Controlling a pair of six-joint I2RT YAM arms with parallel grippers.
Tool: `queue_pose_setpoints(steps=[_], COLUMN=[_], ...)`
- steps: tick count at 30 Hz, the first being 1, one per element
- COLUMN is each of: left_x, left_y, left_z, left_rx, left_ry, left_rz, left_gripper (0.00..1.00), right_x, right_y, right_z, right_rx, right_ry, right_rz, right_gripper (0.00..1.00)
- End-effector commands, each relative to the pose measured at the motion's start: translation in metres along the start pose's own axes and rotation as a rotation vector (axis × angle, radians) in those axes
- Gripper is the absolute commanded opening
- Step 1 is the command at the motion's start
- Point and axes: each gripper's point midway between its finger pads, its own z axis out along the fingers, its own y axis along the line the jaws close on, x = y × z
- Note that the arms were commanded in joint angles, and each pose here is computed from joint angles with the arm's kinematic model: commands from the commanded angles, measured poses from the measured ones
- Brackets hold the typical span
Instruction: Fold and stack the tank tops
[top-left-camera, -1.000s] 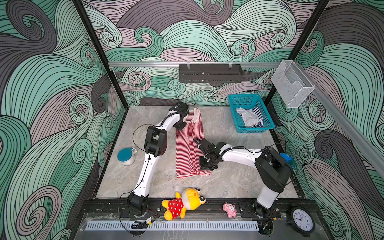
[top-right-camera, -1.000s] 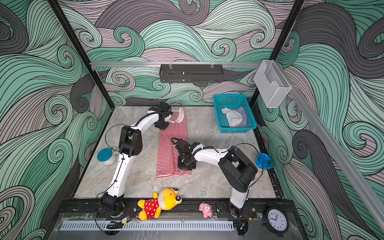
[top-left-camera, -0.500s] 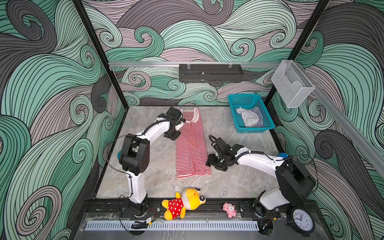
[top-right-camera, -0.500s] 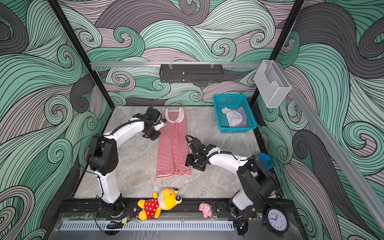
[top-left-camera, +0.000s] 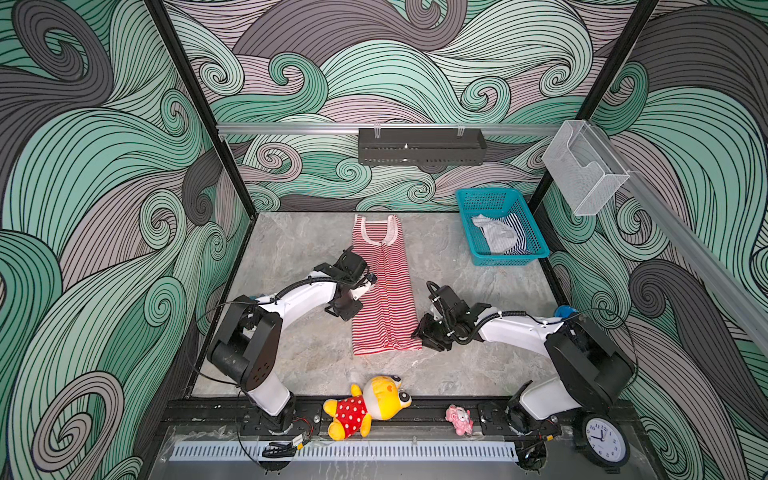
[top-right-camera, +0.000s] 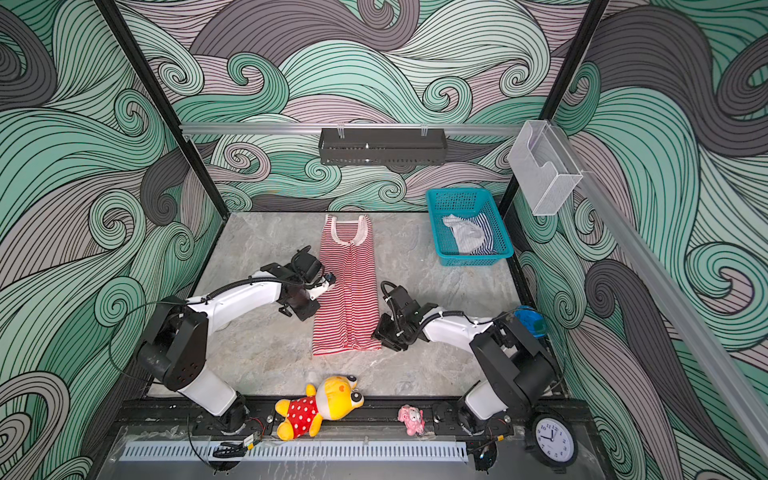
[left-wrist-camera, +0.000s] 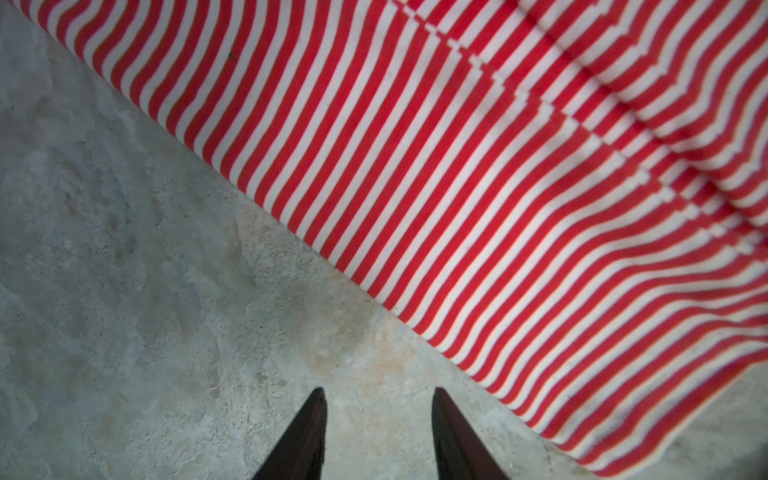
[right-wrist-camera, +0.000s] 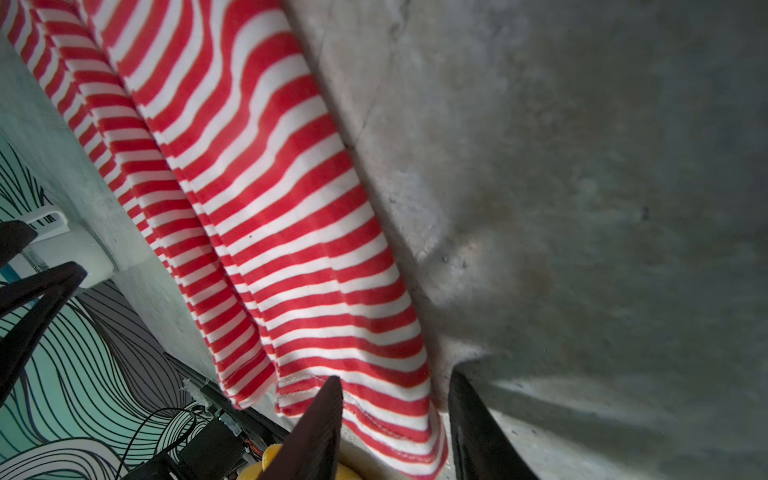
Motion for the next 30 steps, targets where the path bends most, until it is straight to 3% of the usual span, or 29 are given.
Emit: queue_pose_setpoints(steps=[1, 11, 17, 20, 30], left_x=[-0.005, 0.012, 0.02, 0.025, 0.039], left_y=[-0.014, -0.055, -0.067, -0.074, -0.104], left_z=[-0.012, -0.001, -0.002, -0.002, 0.004], left_rx=[0.045, 0.054, 0.083, 0.115, 0.172], left_ry=[-0.044, 0.036, 0.048, 0.055, 0.088], left_rz=[0.041, 0.158, 0.185, 0.199, 0.301], left_gripper=[0.45, 0.46, 0.46, 0.46, 0.47], right_x=[0.008, 0.012, 0.012, 0.011, 0.001], right_y=[-0.022, -0.031, -0.034, -0.031, -0.006], right_z=[0.0, 0.011, 0.013, 0.01, 0.001], right_rx=[0.054, 0.039, 0.044, 0.035, 0.01], right_ry=[0.012, 0.016, 0.015, 0.006, -0.008], right_rz=[0.068, 0.109, 0.113, 0.106, 0.05], right_gripper=[0.43, 0.38, 0.14, 0.08, 0.0])
